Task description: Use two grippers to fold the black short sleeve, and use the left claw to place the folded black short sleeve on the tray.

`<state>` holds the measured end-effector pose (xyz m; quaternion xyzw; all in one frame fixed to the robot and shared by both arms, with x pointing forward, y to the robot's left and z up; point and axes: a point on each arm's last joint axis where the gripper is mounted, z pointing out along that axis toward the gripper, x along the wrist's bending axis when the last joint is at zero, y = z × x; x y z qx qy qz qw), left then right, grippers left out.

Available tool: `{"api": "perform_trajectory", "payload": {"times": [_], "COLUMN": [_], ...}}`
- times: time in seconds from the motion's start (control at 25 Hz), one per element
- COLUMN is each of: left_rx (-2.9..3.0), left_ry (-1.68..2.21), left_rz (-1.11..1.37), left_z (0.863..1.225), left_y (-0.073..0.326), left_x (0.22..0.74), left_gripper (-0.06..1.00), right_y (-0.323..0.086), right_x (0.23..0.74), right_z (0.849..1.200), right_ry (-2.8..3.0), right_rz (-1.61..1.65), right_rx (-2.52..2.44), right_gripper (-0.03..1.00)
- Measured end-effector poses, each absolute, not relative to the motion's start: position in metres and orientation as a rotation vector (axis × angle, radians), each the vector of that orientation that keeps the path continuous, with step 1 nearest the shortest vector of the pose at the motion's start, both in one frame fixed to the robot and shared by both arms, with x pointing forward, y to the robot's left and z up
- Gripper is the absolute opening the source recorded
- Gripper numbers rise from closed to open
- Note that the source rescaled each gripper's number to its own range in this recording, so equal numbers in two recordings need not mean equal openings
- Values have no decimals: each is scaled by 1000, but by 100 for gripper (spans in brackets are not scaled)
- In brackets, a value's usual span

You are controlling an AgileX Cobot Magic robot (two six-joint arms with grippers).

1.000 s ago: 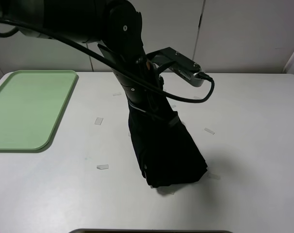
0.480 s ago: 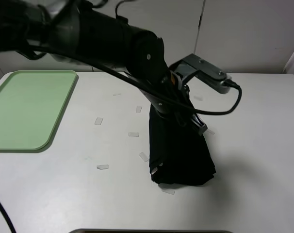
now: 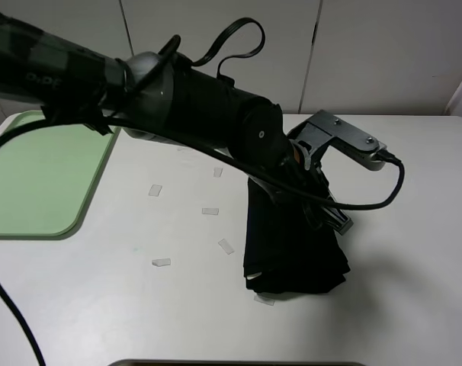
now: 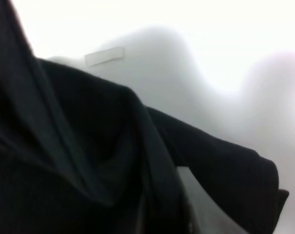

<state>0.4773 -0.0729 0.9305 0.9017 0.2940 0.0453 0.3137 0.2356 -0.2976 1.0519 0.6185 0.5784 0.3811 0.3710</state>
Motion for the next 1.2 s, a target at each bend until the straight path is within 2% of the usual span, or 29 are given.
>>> {"api": "perform_trajectory", "payload": {"times": [0.12, 0.24, 0.32, 0.4, 0.52, 0.88, 1.2], "left_rx": [2347, 2330, 2322, 2314, 2306, 2260, 2224], "left_ry": [759, 748, 746, 744, 744, 734, 710], "left_rz": [134, 140, 146, 150, 153, 181, 189], "left_z": [925, 921, 920, 920, 920, 918, 962], "left_y": [-80, -84, -85, -86, -86, -90, -80], "left_x": [475, 473, 473, 473, 474, 477, 476], "left_gripper": [33, 67, 85, 94, 98, 100, 100], "right_y": [-298, -298, -298, -298, -298, -298, -298], "right_x": [236, 236, 236, 236, 236, 236, 236], "right_z": [1052, 1052, 1052, 1052, 1052, 1052, 1052], "right_ry": [1483, 1483, 1483, 1483, 1483, 1483, 1483], "right_rz": [977, 977, 977, 977, 977, 977, 977], "right_rx": [1586, 1586, 1586, 1586, 1586, 1586, 1586], "right_gripper": [100, 100, 100, 100, 100, 100, 100]}}
